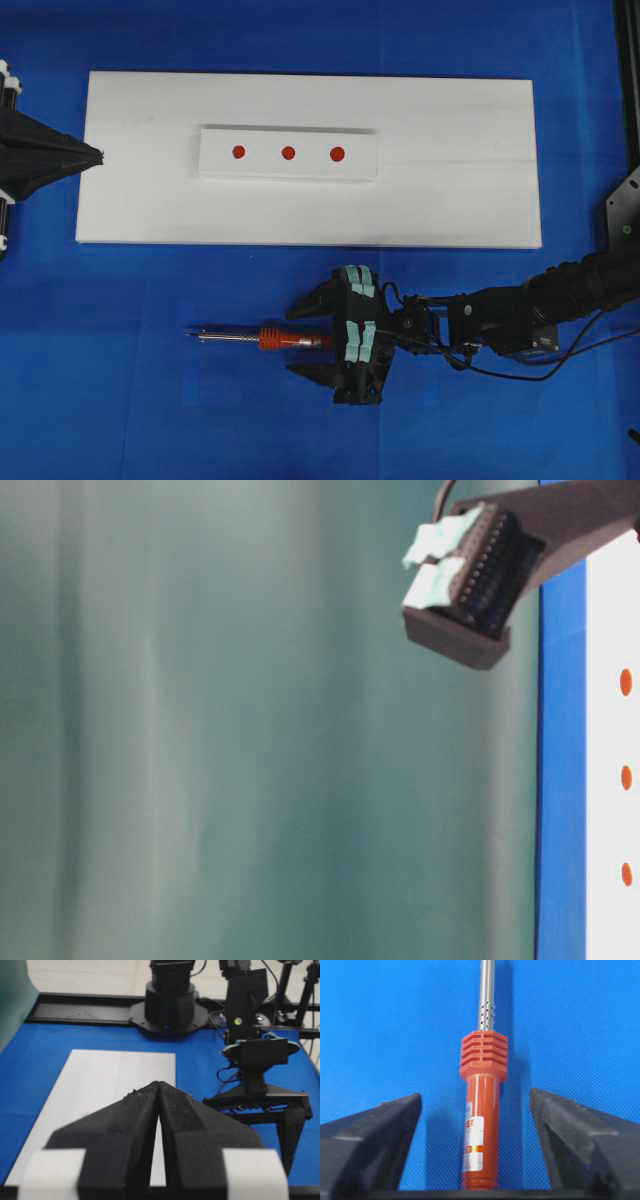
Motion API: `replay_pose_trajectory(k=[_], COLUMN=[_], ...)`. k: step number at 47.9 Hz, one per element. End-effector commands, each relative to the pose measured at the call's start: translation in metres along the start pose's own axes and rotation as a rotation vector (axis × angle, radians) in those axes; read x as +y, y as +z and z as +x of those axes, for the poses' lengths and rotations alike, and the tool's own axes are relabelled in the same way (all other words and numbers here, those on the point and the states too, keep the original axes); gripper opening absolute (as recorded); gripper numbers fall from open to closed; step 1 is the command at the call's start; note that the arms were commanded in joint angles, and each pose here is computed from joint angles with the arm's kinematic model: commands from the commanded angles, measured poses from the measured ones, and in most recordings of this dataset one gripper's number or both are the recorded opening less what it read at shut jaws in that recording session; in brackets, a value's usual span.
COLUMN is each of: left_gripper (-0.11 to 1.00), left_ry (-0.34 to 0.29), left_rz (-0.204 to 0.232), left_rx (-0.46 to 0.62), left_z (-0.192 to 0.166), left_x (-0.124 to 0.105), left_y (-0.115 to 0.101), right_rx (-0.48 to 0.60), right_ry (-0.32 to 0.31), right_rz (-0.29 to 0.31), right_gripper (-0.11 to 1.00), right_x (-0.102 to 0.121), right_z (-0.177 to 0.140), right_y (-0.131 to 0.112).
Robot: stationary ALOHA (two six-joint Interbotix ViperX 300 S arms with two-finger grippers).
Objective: Touch the tip of the soldering iron to the mark.
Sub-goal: 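Close the right gripper around the red handle of the soldering iron, then lift the soldering iron and carry it over the white board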
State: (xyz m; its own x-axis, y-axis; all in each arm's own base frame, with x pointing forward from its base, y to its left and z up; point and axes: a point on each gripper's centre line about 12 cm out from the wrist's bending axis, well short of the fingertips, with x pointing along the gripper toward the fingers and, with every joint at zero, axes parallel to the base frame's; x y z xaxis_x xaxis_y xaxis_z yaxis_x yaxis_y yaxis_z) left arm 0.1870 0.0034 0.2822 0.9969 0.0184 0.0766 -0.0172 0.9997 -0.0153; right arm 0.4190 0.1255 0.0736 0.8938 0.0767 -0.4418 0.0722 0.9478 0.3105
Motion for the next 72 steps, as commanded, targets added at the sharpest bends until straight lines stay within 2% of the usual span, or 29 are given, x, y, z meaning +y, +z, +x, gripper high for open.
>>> replay_pose_trajectory(k=[1, 6, 11, 29, 39, 56, 64, 72], left_gripper=[0.00, 0.00, 0.00, 0.00, 0.00, 0.00, 0.00, 0.00], left_ry=[0.001, 0.001, 0.001, 0.002, 0.000, 0.001, 0.000, 0.000], left_rz=[0.000, 0.000, 0.000, 0.000, 0.000, 0.000, -0.002, -0.002], left_rx=[-0.006, -0.008, -0.006, -0.002, -0.002, -0.005, -0.006, -0.006], left_z=[0.002, 0.001, 0.001, 0.001, 0.001, 0.001, 0.001, 0.001], left_x=[0.000, 0.000, 0.000, 0.000, 0.000, 0.000, 0.000, 0.000], left_y=[0.002, 0.003, 0.002, 0.000, 0.000, 0.001, 0.001, 0.001], right_rx=[-0.036, -0.047, -0.053, -0.059, -0.105, -0.091, -0.089, -0.084], right_ry=[0.011, 0.009, 0.010, 0.014, 0.049, 0.130, 0.144, 0.145], right_rz=[0.010, 0.010, 0.010, 0.014, 0.026, -0.067, -0.085, -0.089], right_gripper=[0.59, 0.27, 0.07, 0.06, 0.06, 0.06, 0.06, 0.06], right_x=[0.004, 0.003, 0.003, 0.005, 0.014, 0.032, 0.032, 0.032], right_z=[-0.001, -0.001, -0.001, -0.003, -0.033, -0.095, -0.111, -0.112], right_y=[0.012, 0.013, 0.013, 0.017, 0.057, 0.120, 0.134, 0.135])
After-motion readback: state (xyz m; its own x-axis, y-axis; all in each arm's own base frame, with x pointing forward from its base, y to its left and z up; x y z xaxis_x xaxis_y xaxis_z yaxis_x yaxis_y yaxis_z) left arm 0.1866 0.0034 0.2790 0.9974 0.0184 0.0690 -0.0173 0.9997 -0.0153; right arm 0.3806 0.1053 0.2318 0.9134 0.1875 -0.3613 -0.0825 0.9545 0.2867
